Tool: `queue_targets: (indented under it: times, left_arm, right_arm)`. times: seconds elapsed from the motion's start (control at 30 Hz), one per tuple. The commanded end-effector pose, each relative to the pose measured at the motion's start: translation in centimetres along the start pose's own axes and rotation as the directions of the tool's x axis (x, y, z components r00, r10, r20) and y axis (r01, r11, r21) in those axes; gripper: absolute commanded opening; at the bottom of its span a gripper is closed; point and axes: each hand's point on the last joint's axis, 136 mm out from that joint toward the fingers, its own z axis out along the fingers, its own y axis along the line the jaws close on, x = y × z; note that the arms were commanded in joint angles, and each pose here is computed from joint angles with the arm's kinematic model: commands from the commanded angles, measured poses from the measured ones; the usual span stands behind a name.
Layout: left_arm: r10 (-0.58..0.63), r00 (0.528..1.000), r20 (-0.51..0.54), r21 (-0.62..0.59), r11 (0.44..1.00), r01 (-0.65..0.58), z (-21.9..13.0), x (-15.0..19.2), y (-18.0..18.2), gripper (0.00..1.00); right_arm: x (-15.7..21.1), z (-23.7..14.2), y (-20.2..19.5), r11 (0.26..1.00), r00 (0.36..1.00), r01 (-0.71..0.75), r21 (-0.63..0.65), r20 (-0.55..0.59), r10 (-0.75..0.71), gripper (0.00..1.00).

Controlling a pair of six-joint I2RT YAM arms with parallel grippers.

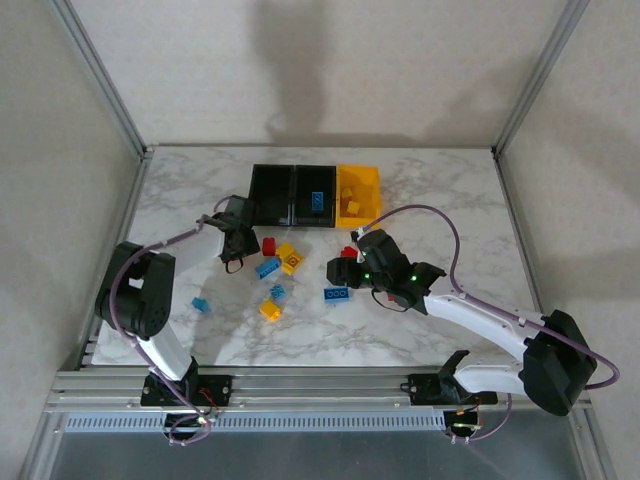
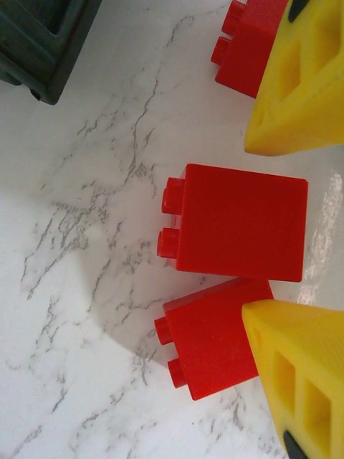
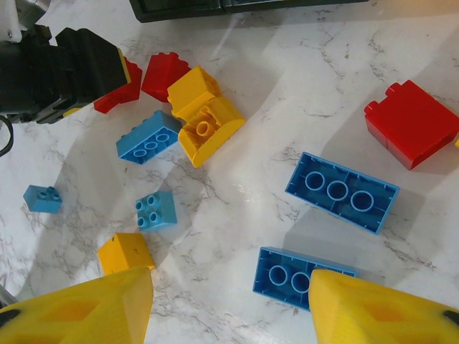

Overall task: Sort the legos into containers by color
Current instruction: Pick up the lego from the middle-left of the table.

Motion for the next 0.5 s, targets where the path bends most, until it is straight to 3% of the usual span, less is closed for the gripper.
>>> queue_targets:
  times: [0.0,0.27,0.47]
  left_arm:
    - [0.018,1.000,0.006,0.002,1.000,-0.018,0.4,-0.7,-0.4,0.49]
    - [0.026,1.000,-0.004,0.014,1.000,-0.026,0.1,-0.4,-0.5,0.26]
    - [0.020,1.000,0.021,0.036,0.999,-0.021,-1.8,-1.2,-0.8,0.22]
  right_arm:
    - [-0.7,-0.2,0.8,1.000,1.000,0.003,-0.015,0.022,-0.002,0.59]
    - [-0.7,-0.2,0.6,1.000,1.000,0.007,-0.006,0.024,-0.007,0.59]
    - [-0.9,-0.3,0.7,1.000,0.999,0.012,-0.004,0.031,-0.012,0.59]
